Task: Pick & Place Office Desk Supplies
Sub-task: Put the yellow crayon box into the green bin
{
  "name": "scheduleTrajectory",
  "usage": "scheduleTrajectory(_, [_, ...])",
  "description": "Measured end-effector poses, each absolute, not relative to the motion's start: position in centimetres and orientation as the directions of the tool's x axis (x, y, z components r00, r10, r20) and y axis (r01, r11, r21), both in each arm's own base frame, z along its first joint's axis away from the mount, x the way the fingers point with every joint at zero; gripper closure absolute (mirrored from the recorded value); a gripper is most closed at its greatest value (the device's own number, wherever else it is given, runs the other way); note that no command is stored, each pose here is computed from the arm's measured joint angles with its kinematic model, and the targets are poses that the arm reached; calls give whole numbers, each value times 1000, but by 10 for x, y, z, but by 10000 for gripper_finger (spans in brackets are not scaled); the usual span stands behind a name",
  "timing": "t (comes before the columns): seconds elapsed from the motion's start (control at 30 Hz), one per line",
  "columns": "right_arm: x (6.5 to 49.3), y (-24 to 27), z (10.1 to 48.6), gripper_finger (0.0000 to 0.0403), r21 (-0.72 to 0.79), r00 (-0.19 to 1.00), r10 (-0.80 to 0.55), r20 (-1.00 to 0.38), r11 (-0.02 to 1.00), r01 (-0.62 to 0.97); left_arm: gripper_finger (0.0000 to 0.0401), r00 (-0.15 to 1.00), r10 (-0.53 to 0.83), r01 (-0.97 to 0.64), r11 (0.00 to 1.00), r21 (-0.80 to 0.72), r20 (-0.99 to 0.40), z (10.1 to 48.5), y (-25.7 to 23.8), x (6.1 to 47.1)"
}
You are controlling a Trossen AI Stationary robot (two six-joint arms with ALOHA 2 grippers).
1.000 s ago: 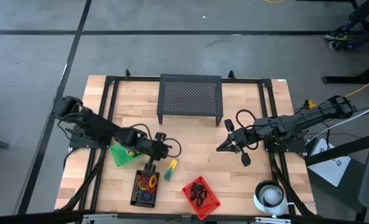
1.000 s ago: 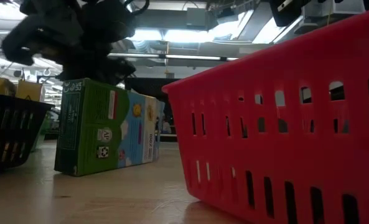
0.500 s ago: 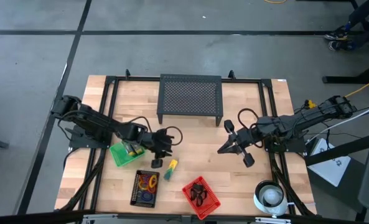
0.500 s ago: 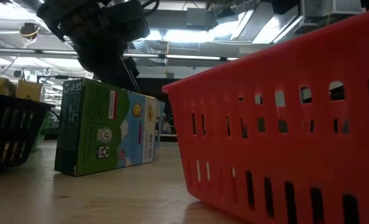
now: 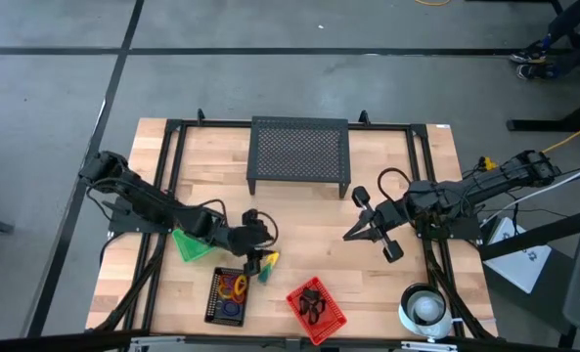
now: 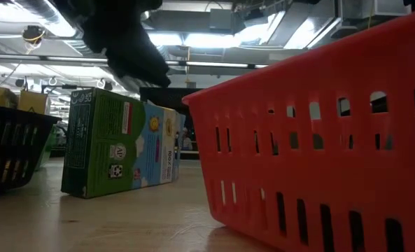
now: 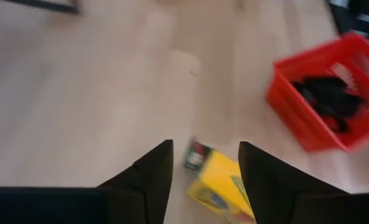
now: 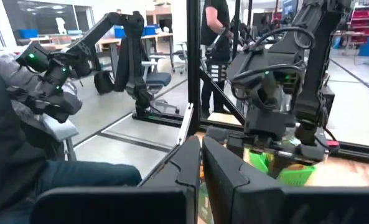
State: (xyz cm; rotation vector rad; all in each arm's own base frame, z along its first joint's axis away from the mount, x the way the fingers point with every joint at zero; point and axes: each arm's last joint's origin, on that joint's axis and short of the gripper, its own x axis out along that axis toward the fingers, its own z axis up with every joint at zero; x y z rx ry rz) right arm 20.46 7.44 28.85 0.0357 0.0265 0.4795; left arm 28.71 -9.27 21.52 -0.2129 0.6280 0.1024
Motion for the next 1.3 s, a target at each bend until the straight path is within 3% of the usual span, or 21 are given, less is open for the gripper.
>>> scheduleTrajectory(0.17, [207, 78, 284, 383, 9, 851, 523, -43, 852, -523, 221, 826, 206, -284, 956, -71, -525, 221, -108, 282])
scheduleTrajectory(0.47, [227, 82, 260, 382, -21, 887, 438, -146, 895, -445, 221, 818, 391, -448, 893, -41, -423, 205, -140, 275])
scheduleTrajectory(0.63, [234, 82, 250, 382, -1, 904, 382, -192, 921, -389, 221, 835, 382, -475, 863, -169, -396, 200, -149, 279])
scheduleTrajectory(0.97, [241, 83, 237, 382, 12, 913, 317, -256, 946, -325, 200, 839, 263, -449, 830, -331, -477, 207, -151, 296])
scheduleTrajectory(1.3, [240, 82, 232, 381, 47, 898, 318, -303, 946, -320, 181, 763, 277, -560, 735, -383, -584, 211, -141, 298])
